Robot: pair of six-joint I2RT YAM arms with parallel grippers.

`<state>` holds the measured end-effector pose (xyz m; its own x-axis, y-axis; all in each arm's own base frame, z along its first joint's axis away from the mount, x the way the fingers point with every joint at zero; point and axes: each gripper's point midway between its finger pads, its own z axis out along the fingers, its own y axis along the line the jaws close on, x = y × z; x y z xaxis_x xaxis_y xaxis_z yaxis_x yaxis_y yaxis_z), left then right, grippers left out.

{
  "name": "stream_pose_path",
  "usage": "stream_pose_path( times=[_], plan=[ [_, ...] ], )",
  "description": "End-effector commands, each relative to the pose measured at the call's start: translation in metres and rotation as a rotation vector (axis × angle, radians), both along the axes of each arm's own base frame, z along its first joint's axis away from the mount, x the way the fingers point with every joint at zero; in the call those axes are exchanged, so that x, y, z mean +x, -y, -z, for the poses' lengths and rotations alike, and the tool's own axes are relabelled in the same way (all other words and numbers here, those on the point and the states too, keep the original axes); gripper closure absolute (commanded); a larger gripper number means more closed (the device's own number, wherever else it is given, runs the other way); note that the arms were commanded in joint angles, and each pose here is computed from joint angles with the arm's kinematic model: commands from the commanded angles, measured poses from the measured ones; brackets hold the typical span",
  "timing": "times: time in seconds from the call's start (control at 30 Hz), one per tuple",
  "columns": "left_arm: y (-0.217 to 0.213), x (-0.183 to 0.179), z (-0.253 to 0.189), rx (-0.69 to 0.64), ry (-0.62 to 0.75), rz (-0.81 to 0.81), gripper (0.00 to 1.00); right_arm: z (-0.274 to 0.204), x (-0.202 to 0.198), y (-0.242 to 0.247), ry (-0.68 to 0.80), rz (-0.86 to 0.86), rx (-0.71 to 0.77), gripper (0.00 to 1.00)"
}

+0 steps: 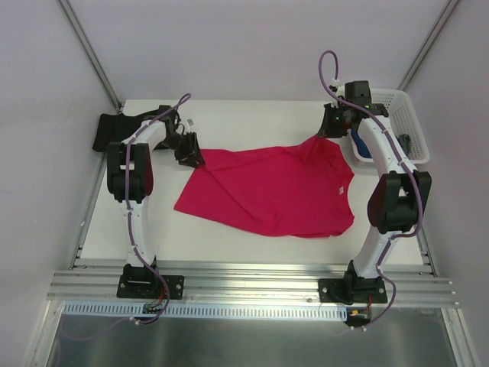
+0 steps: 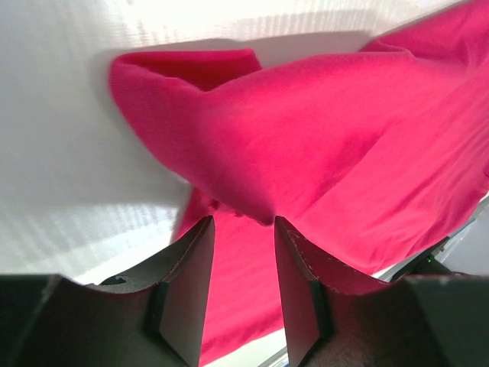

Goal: Fold and stack the t-shirts
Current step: Flatten the tshirt out

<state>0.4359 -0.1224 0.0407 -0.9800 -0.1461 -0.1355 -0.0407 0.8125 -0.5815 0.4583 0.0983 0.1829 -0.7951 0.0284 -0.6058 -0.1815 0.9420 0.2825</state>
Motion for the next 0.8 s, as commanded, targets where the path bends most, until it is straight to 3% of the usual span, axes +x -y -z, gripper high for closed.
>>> stream_pose_path(
  times=[0.0, 0.53, 0.77],
  plan=[
    [0.009, 0.005, -0.001, 0.009, 0.023, 0.036, 0.64, -0.022, 0.004, -0.001, 0.057, -0.004, 0.000, 0.99],
    [0.006, 0.003, -0.008, 0.045, 0.040, 0.029, 0.66, -0.020, 0.002, 0.000, 0.057, 0.001, -0.001, 0.99],
    [-0.005, -0.014, -0.009, 0.056, 0.017, 0.012, 0.66, -0.022, 0.009, -0.002, 0.065, 0.006, 0.010, 0.99]
  ],
)
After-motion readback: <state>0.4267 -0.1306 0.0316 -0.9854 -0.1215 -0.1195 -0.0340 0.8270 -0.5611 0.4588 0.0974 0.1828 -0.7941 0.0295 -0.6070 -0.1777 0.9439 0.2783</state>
